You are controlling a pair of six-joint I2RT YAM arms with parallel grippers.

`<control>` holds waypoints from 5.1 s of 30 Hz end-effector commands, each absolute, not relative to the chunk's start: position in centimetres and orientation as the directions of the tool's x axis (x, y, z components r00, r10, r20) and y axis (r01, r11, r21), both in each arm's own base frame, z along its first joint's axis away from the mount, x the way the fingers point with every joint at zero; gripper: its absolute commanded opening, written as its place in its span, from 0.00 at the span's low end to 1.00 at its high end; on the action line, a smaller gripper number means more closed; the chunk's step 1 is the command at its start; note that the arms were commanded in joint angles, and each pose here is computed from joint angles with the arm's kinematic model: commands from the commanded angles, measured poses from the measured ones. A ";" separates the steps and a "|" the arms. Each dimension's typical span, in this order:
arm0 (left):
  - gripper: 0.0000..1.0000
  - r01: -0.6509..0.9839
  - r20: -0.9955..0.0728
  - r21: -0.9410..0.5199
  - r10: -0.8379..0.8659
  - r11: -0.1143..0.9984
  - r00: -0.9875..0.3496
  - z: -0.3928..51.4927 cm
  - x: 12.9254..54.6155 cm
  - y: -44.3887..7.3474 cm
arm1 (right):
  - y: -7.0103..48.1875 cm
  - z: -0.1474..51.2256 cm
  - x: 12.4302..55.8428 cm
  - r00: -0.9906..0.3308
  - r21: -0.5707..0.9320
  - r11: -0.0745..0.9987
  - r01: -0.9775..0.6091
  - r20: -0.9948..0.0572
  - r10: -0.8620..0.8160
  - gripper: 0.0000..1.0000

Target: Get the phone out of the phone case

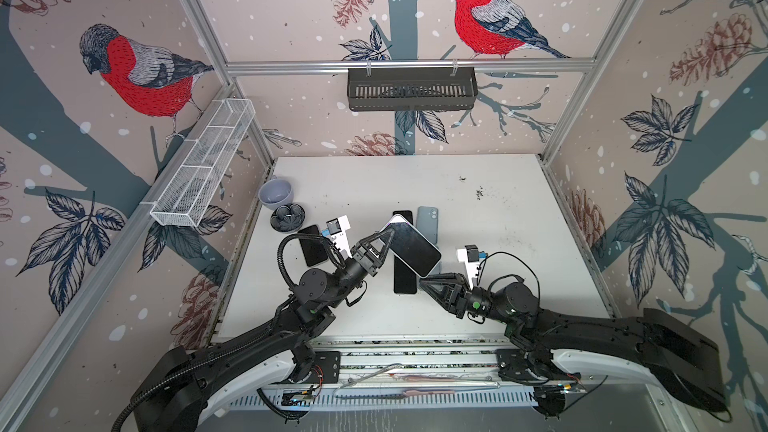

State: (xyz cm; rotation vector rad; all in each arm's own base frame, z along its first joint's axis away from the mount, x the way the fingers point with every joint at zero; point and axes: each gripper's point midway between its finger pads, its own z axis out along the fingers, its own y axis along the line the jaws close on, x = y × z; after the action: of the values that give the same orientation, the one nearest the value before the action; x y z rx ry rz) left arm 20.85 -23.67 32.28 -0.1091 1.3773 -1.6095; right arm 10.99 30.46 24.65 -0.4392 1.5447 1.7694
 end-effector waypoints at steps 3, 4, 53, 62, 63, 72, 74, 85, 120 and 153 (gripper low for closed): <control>0.00 0.648 -0.465 -0.760 -0.744 0.056 -0.480 35.0 20.2 -22.8 | 30.2 26.5 10.9 -0.651 0.680 -0.051 -0.731 -0.675 0.347 0.24; 0.00 0.648 -0.466 -0.759 -0.742 0.056 -0.482 35.0 20.2 -22.9 | 30.2 26.6 10.9 -0.650 0.678 -0.052 -0.733 -0.676 0.347 0.24; 0.00 0.651 -0.470 -0.758 -0.725 0.038 -0.504 35.1 19.5 -23.4 | 29.6 24.2 9.9 -0.665 0.683 -0.053 -0.729 -0.686 0.295 0.53; 0.00 0.646 -0.469 -0.762 -0.722 0.040 -0.508 34.5 19.4 -23.4 | 29.6 24.5 10.0 -0.664 0.684 -0.059 -0.728 -0.680 0.312 0.54; 0.00 0.647 -0.467 -0.762 -0.724 0.037 -0.508 34.4 19.4 -23.4 | 29.6 24.5 10.1 -0.663 0.683 -0.058 -0.728 -0.681 0.311 0.54; 0.00 0.647 -0.466 -0.762 -0.717 0.028 -0.519 34.2 19.3 -23.7 | 29.8 25.2 10.3 -0.656 0.675 -0.062 -0.735 -0.685 0.318 0.42; 0.00 0.647 -0.468 -0.762 -0.714 0.027 -0.521 34.2 19.2 -23.8 | 29.9 25.4 10.3 -0.656 0.675 -0.065 -0.735 -0.685 0.317 0.38; 0.00 0.648 -0.471 -0.761 -0.707 0.024 -0.527 34.0 19.1 -24.0 | 29.9 25.7 10.6 -0.655 0.675 -0.064 -0.735 -0.682 0.325 0.27; 0.00 0.567 -0.545 -0.814 -0.503 0.125 -0.671 34.9 21.3 -28.7 | 25.0 25.3 14.4 0.102 0.021 0.506 -0.862 -0.971 0.215 0.00; 0.00 0.888 -0.958 -0.271 -0.015 0.372 -0.286 38.9 18.2 -27.0 | 23.8 25.8 17.0 0.017 0.036 0.598 -0.801 -0.997 0.082 1.00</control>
State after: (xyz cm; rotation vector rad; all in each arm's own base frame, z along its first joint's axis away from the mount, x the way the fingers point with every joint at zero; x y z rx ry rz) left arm 19.35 -27.02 38.47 0.6605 1.6774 -1.1411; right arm 17.39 22.99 25.70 -0.6032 1.3835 0.7638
